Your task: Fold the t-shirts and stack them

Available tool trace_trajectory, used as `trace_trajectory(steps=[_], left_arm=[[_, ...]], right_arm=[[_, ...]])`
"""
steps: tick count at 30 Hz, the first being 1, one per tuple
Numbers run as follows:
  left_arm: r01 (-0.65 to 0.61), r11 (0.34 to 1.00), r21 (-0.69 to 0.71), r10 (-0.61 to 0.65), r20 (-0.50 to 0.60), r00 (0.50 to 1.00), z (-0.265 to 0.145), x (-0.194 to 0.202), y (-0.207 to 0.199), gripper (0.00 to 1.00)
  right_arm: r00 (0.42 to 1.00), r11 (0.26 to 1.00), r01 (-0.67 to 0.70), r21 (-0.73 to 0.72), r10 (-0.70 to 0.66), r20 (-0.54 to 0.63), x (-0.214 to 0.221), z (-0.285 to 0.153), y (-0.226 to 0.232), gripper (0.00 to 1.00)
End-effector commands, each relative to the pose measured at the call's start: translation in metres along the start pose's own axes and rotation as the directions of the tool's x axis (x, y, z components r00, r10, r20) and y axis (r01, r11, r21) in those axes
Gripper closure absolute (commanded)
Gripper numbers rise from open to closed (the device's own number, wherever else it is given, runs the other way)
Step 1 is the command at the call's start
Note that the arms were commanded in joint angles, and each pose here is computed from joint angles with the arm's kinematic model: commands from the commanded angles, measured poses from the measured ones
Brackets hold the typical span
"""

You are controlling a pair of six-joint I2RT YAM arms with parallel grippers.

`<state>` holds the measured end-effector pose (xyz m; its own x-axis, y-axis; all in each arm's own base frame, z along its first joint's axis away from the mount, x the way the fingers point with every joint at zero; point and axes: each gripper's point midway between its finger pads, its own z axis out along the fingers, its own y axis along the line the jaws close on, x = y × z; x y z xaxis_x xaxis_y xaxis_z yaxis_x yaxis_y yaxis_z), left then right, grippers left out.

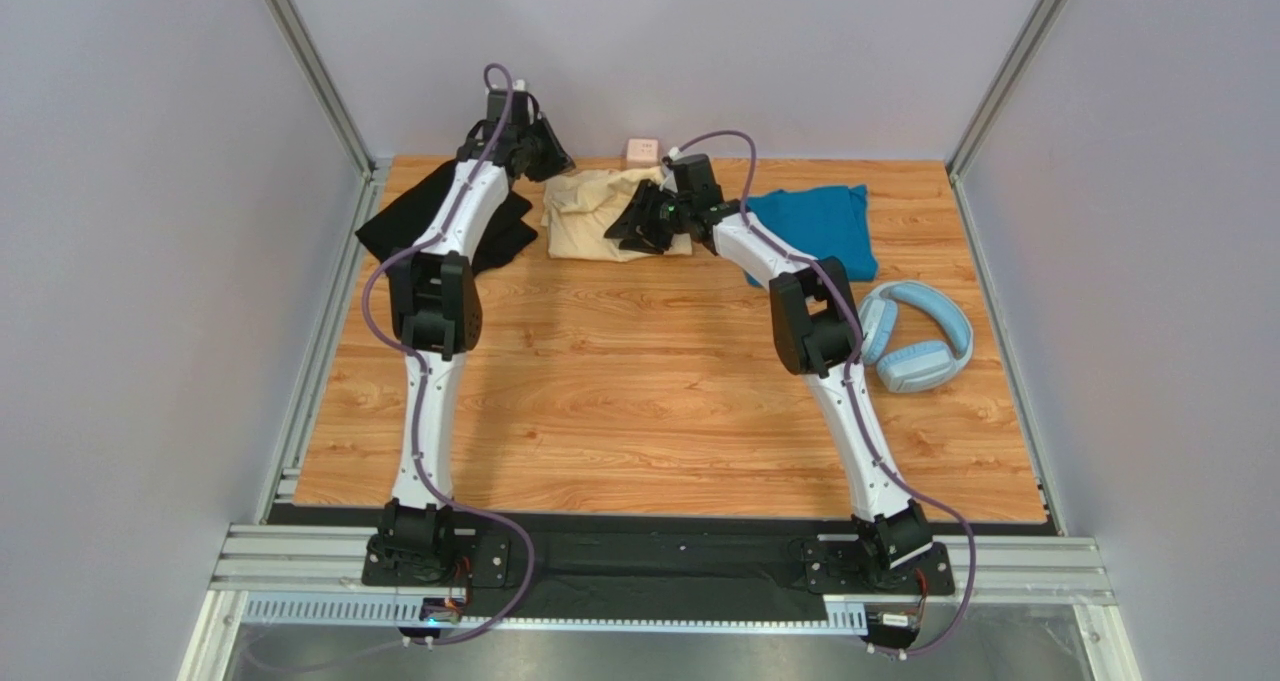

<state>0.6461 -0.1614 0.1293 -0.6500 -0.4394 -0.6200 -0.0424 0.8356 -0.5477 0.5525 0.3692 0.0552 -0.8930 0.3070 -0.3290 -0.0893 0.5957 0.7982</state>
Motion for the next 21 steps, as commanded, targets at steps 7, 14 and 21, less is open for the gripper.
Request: trace_trajectory(steps=[7,14,21], left_arm=[[-0.117,0.975,0.187,0.126,-0.038,0.991,-0.059,0.012,-0.068,0.82],[-0.119,0.973,0.200,0.153,-0.161,0.975,-0.037,0.068,-0.064,0.87],[-0.095,0.982,0.164,0.123,-0.171,0.978,-0.007,0.073,-0.053,1.00]], right_arm=[[0.996,0.993,-0.078,0.091,0.074,0.041,-0.005,0.001,-0.027,0.56],[0.996,0.985,-0.091,0.146,0.087,0.032,0.001,0.000,-0.041,1.00],[0.996,0.975,-0.092,0.202,0.094,0.003,0.011,-0.004,-0.052,1.00]])
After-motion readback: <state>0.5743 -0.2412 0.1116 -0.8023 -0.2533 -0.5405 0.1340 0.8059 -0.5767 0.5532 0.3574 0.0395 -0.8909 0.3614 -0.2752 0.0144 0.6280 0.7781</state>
